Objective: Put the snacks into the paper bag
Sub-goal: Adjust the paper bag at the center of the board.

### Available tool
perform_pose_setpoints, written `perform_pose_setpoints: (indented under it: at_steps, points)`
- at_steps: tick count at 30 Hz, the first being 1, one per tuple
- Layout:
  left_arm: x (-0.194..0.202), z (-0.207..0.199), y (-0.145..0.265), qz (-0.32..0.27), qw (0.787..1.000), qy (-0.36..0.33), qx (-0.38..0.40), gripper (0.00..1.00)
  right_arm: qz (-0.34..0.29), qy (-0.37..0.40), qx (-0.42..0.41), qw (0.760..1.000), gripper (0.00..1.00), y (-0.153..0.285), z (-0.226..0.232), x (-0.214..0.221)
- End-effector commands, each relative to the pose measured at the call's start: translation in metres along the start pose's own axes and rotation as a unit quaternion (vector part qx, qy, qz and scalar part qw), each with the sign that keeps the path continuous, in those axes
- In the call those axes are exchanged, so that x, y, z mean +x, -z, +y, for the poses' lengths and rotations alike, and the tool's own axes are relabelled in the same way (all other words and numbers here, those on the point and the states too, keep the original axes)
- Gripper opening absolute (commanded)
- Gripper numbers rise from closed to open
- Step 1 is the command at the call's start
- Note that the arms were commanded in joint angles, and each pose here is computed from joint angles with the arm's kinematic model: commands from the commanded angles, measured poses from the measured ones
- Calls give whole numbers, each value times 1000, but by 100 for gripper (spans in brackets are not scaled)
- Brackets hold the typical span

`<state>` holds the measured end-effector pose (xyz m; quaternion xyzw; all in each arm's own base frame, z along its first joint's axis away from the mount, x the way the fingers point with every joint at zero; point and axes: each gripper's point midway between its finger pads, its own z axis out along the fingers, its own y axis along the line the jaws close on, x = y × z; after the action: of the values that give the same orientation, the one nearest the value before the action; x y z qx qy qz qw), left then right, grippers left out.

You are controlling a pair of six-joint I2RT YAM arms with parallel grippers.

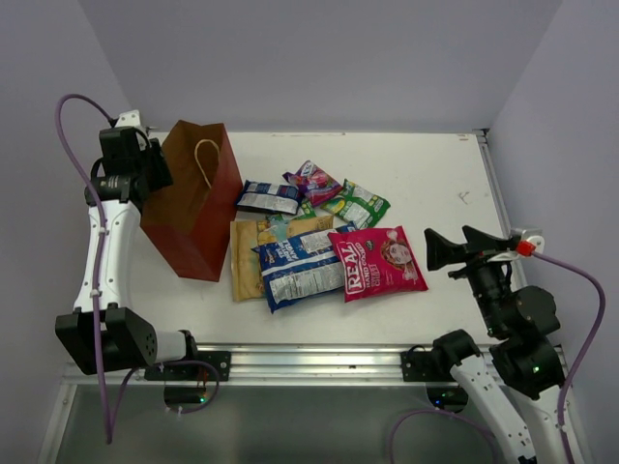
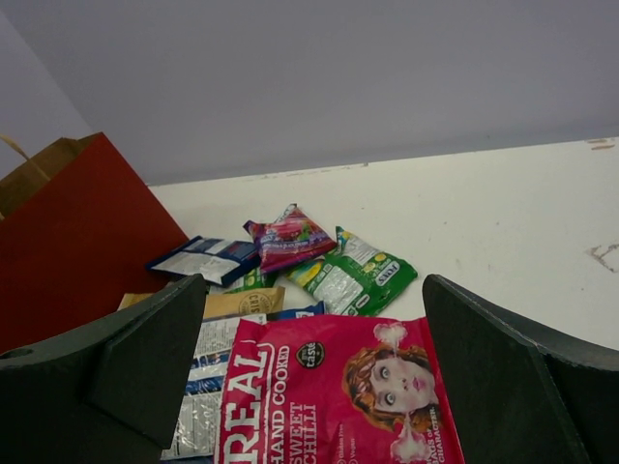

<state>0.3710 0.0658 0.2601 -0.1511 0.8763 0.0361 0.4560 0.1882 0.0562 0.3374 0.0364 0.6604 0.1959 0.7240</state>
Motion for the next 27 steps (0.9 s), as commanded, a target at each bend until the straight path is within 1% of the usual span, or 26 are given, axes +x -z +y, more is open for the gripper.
perform_pose_setpoints:
  at_steps: [1,3,5,6,9,11,12,14,17,20,21,23,24,26,27]
  points:
    - [-10,-10,0,-21,999,-4,35,47,9,0,-10,1000,98,-7,5,2]
    - [-7,-10,0,-20,999,-6,35,43,17,1,-10,1000,99,-9,6,6]
    - [-6,-15,2,-21,998,-6,52,37,22,3,-13,1000,98,-11,7,7]
    - [-6,-17,3,-23,998,-6,58,36,27,4,-12,1000,99,-13,7,9]
    - [-5,-21,7,-25,997,-7,70,32,33,6,-16,999,99,-16,9,11]
    - [-3,-22,8,-26,997,-8,73,32,37,9,-28,999,98,-19,13,12]
    - [-3,-21,9,-26,997,-8,73,32,42,10,-53,998,99,-18,21,15]
    - [-1,-19,10,-29,997,-8,67,31,41,17,-75,996,99,-22,29,15]
    - [0,-18,11,-33,997,-8,67,26,61,20,-95,993,98,-26,37,22]
    - [-3,-17,14,-38,997,-8,64,17,81,28,-114,990,98,-32,45,26]
    - [-4,-17,14,-39,997,-9,63,13,85,30,-125,988,98,-32,49,25]
    - [-7,-16,15,-41,997,-10,60,8,111,33,-146,982,98,-37,57,35]
    - [-8,-16,15,-42,997,-10,59,4,118,34,-153,981,98,-39,59,37]
    - [-13,-16,16,-45,997,-13,58,0,141,36,-177,973,99,-40,67,45]
    - [-13,-15,16,-45,997,-14,55,0,157,35,-181,970,99,-45,70,49]
